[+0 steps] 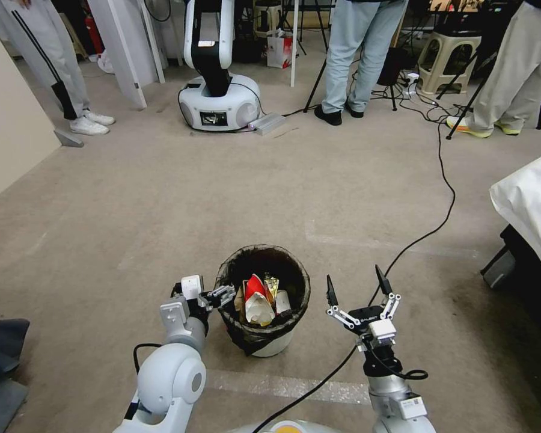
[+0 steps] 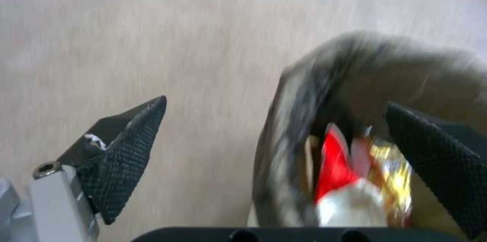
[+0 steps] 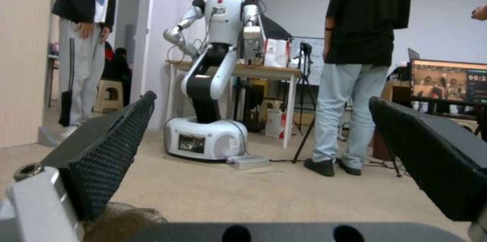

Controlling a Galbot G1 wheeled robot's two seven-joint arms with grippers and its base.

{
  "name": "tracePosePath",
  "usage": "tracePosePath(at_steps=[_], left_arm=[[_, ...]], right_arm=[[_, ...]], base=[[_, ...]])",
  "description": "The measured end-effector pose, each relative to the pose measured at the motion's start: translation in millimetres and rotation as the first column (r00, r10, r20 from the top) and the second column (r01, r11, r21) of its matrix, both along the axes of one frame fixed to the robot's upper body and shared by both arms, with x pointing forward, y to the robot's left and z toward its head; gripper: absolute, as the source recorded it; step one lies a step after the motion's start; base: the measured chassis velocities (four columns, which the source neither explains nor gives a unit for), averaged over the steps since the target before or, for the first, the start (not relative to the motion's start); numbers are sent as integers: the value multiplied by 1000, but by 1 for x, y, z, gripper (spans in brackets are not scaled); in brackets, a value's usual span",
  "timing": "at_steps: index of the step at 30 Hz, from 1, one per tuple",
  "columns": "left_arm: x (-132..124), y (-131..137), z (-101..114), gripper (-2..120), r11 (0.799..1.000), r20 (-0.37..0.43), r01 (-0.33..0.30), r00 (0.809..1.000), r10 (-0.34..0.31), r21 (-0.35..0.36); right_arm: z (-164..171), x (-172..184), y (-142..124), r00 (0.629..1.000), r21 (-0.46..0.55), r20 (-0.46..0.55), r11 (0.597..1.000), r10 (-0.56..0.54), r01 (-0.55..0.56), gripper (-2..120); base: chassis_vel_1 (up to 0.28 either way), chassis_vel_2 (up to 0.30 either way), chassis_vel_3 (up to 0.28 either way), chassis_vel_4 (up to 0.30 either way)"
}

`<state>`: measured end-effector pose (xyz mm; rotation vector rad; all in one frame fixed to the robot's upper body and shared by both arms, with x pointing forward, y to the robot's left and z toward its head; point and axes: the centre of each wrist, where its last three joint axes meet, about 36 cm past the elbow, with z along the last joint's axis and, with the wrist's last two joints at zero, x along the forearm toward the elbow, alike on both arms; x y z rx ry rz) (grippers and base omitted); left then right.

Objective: Pick up the trash bin, then pick up the garbage from the floor and place it into the trash bin.

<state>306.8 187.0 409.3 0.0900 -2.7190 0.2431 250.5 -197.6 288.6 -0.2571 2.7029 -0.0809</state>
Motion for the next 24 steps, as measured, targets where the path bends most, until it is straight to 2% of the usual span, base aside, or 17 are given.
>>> tracePosePath(at_steps=[2,3,5,6,8,9,10,12,13,14,15,16,19,24], left_arm=[[-9,-1,-6,100,998,119,12,993,-19,61],[-9,-1,-6,100,998,119,12,993,-19,61],[-20,-1,-16,100,986,215,53,973,-86,157],[-20,-1,-16,100,986,215,53,973,-86,157],[-29,-2,-29,100,973,298,80,944,-144,218],[-31,-4,-35,100,968,354,82,921,-164,236],[-31,-4,-35,100,968,354,82,921,-164,236],[-34,-6,-46,100,963,431,72,884,-183,260],[-34,-6,-46,100,963,431,72,884,-183,260],[-36,-7,-53,100,962,464,63,866,-184,265],[-37,-8,-56,100,962,481,58,857,-184,266],[-37,-8,-56,100,962,481,58,857,-184,266],[-39,-8,-60,100,962,507,49,842,-185,270],[-43,-9,-64,100,960,511,46,839,-187,276]], right_arm=[[1,1,4,999,18,-5,999,-43,44,100],[1,1,4,999,18,-5,999,-43,44,100],[3,0,6,997,20,-10,997,-74,74,100],[3,0,6,997,20,-10,997,-74,74,100],[5,-1,8,994,9,-14,995,-104,104,100],[5,-3,8,993,3,-17,993,-119,119,100],[5,-3,8,993,3,-17,993,-119,119,100],[6,-6,10,989,1,-26,989,-147,147,100],[6,-6,10,989,1,-26,989,-147,147,100],[7,-8,11,988,-1,-26,988,-154,154,100],[8,-8,11,988,-2,-25,988,-155,155,100],[8,-8,11,988,-2,-25,988,-155,155,100],[12,-7,11,988,-3,-16,988,-156,156,100],[13,-5,10,987,-3,-12,988,-157,157,100]], base=[[0,0,0,0],[0,0,0,0],[0,0,0,0],[0,0,0,0],[0,0,0,0],[0,0,0,0],[0,0,0,0],[0,0,0,0],[0,0,0,0],[0,0,0,0],[0,0,0,0],[0,0,0,0],[0,0,0,0],[0,0,0,0]])
